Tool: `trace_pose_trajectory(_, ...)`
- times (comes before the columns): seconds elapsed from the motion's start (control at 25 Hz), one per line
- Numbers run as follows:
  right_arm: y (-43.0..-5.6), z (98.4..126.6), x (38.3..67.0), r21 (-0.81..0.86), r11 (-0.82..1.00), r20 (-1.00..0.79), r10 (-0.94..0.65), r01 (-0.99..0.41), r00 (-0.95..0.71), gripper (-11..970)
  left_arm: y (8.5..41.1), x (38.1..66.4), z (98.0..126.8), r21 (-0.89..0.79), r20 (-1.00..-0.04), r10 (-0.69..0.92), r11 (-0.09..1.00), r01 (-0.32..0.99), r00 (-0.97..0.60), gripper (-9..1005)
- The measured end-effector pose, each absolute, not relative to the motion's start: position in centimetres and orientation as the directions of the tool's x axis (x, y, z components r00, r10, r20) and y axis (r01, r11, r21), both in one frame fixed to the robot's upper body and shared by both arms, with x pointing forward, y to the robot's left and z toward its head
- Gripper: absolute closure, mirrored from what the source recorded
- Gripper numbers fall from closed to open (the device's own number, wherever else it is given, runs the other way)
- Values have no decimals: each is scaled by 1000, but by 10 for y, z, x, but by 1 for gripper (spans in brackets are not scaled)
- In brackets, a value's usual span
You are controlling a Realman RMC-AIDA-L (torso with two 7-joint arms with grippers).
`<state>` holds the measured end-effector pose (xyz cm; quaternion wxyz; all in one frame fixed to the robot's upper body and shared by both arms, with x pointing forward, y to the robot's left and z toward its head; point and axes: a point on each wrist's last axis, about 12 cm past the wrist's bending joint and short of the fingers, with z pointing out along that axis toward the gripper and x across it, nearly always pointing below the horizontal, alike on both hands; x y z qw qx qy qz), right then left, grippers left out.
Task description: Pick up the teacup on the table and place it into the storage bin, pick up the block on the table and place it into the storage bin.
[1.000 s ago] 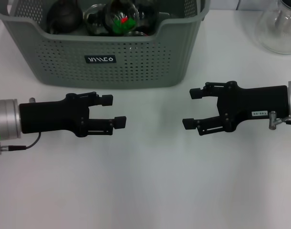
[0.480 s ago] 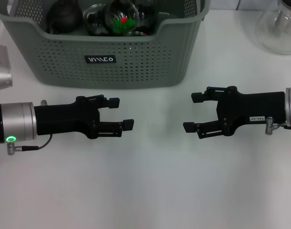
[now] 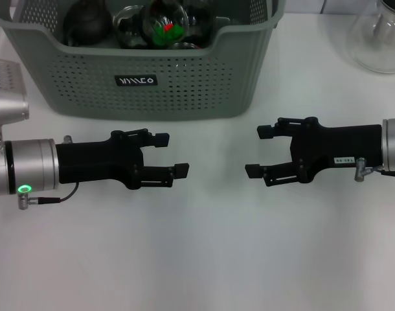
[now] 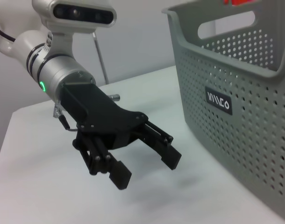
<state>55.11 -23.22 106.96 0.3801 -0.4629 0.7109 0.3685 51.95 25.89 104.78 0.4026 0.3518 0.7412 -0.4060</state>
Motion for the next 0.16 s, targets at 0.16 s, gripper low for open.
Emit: trace_pose_trajectory(0.16, -227, 1072, 554, 166, 287, -886, -376, -943, -271, 40, 260, 519, 1047, -319, -883, 190, 429, 845, -429, 137)
